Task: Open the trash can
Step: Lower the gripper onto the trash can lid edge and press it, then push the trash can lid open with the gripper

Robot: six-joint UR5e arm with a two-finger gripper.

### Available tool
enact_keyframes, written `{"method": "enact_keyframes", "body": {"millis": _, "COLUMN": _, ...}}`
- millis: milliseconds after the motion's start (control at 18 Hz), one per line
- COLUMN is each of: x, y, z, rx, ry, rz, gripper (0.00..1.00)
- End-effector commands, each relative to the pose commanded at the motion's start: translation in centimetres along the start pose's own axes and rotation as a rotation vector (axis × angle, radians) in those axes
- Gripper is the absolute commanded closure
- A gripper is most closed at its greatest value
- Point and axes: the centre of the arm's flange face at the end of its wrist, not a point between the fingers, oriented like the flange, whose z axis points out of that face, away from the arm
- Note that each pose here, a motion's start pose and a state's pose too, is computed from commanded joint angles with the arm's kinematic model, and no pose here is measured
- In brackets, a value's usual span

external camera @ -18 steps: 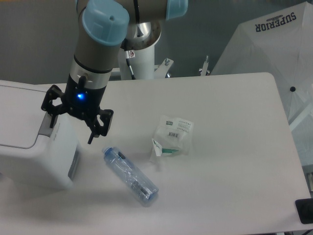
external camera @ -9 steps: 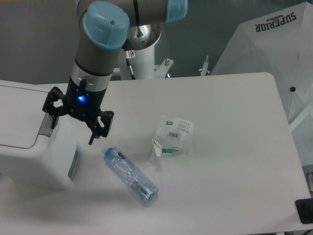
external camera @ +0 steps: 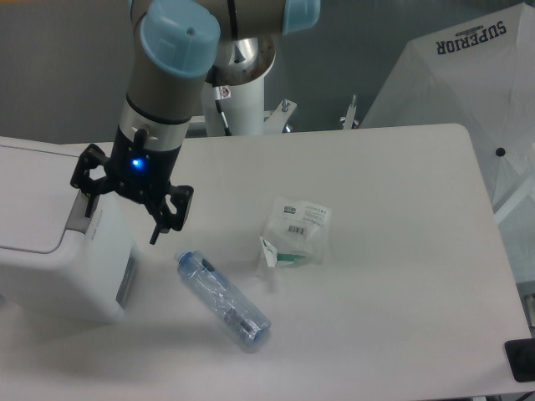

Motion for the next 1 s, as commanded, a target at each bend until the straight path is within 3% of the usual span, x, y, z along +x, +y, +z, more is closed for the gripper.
{"method": "enact_keyframes", "body": {"millis": 1000, "x": 0.1, "y": 0.7, "z": 2.1, "rx": -0.037, "ry": 0.017, "rz": -0.005, "gripper": 0.0}}
